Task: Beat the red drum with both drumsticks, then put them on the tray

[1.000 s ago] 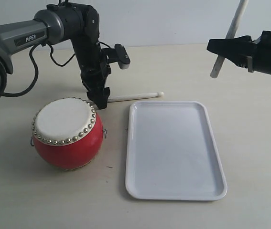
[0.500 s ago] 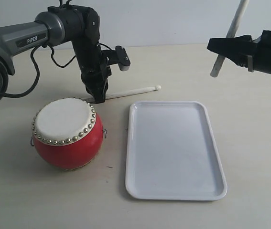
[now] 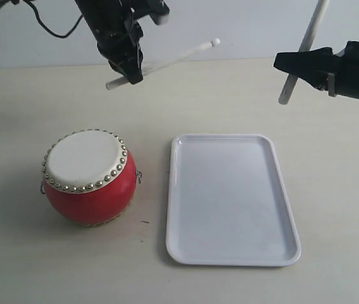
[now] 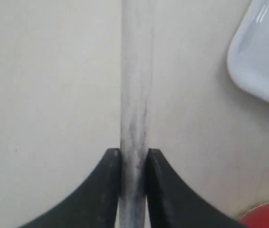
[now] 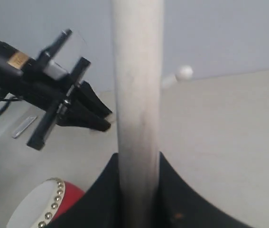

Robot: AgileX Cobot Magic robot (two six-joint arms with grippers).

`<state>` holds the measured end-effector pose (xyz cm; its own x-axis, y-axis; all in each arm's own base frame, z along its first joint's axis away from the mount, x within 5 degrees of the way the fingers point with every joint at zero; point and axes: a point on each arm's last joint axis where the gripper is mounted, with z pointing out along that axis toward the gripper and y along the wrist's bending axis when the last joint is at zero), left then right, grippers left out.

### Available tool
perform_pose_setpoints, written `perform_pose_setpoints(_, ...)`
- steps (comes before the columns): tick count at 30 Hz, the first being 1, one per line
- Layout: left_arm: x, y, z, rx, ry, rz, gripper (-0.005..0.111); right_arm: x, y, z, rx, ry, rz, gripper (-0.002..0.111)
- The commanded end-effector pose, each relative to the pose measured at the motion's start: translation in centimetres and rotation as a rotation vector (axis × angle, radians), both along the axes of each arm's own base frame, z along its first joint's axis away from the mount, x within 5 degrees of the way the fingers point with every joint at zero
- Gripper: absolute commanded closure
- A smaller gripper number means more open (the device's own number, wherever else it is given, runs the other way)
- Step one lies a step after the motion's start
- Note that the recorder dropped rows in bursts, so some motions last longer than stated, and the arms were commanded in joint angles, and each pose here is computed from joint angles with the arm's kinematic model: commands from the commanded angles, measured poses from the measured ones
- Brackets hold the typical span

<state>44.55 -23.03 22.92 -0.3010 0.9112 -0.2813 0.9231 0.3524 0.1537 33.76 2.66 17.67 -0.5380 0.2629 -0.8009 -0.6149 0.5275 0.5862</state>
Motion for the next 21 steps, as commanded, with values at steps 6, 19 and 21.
perform_pose_setpoints(6,-3.3,1.5,5.4,-0.160,0.065,0.296,0.107,0.7,4.3,5.5,-0.196,0.314,0.102,0.108)
perform_pose_setpoints(19,-13.6,6.4,8.6,-0.292,0.031,0.451,0.107,-4.4,6.7,16.6,-0.199,-0.039,0.202,0.108)
perform_pose_setpoints(21,-15.5,7.3,9.2,-0.323,-0.009,0.452,0.107,-4.6,6.5,17.2,-0.259,-0.142,0.179,0.108)
